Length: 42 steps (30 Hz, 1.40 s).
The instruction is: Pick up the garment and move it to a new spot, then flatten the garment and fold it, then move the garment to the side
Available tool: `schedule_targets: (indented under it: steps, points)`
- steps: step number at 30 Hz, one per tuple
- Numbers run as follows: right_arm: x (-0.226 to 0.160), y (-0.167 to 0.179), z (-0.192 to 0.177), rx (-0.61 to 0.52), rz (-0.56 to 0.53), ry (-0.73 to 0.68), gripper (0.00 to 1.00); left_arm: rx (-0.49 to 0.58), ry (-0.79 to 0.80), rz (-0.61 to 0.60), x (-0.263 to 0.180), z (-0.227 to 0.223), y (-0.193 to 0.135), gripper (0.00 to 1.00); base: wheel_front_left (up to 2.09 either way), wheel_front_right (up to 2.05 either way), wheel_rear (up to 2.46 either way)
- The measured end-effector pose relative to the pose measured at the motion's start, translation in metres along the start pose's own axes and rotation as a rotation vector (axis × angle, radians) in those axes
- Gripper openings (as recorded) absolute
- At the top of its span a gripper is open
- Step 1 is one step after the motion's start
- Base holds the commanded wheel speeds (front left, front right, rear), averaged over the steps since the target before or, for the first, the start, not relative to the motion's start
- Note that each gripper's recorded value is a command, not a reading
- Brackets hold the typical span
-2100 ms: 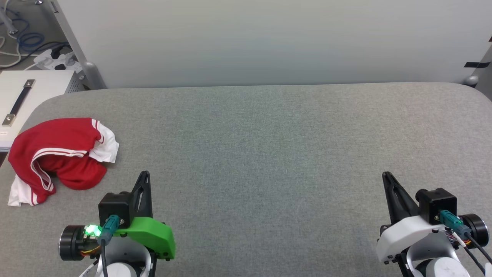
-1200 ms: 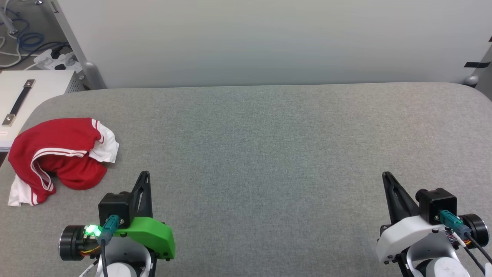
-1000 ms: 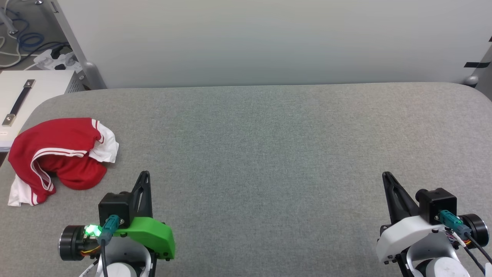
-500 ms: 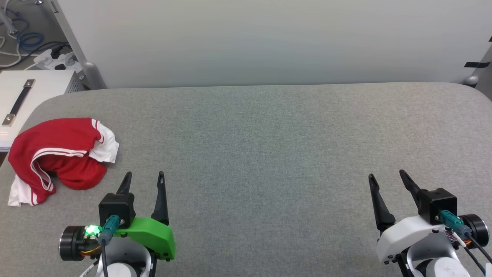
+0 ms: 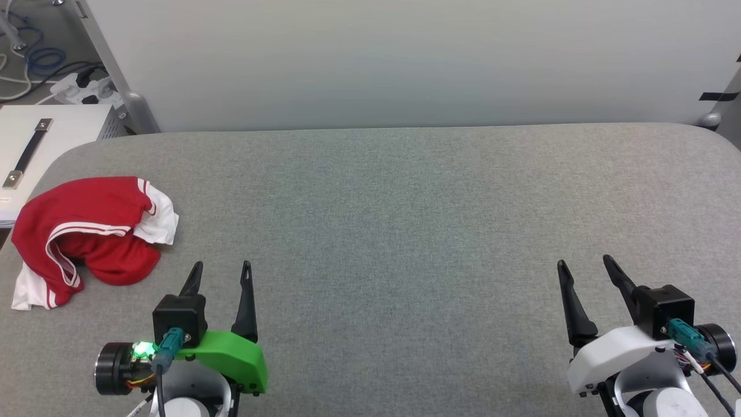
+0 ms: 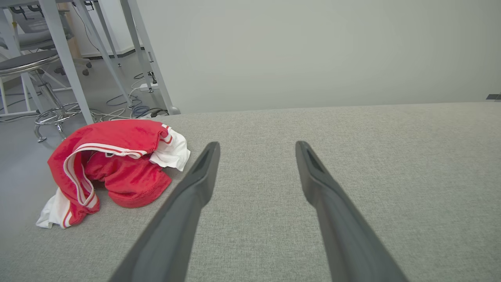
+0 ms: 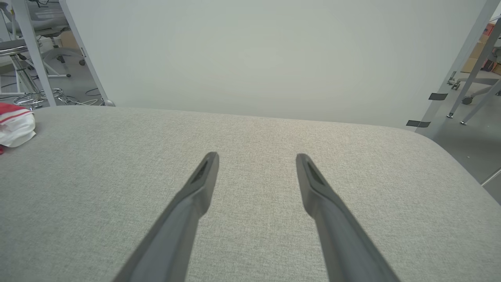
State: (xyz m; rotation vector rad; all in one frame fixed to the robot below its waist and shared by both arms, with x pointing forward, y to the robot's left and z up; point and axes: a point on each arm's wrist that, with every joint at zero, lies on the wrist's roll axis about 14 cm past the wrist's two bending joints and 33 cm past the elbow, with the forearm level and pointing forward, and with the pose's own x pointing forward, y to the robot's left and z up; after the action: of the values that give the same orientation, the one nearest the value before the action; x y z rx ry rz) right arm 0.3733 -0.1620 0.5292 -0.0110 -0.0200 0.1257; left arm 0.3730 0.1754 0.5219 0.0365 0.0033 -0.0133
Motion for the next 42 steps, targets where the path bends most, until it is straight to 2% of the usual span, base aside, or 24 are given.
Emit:
schedule_targets:
  steps: [42]
  points:
    - [0.004,-0.004,0.019,0.051,-0.011,-0.112,1.00,-0.035,-0.066,-0.022,0.001,0.005,-0.007,1.00,0.00,0.00,0.00]
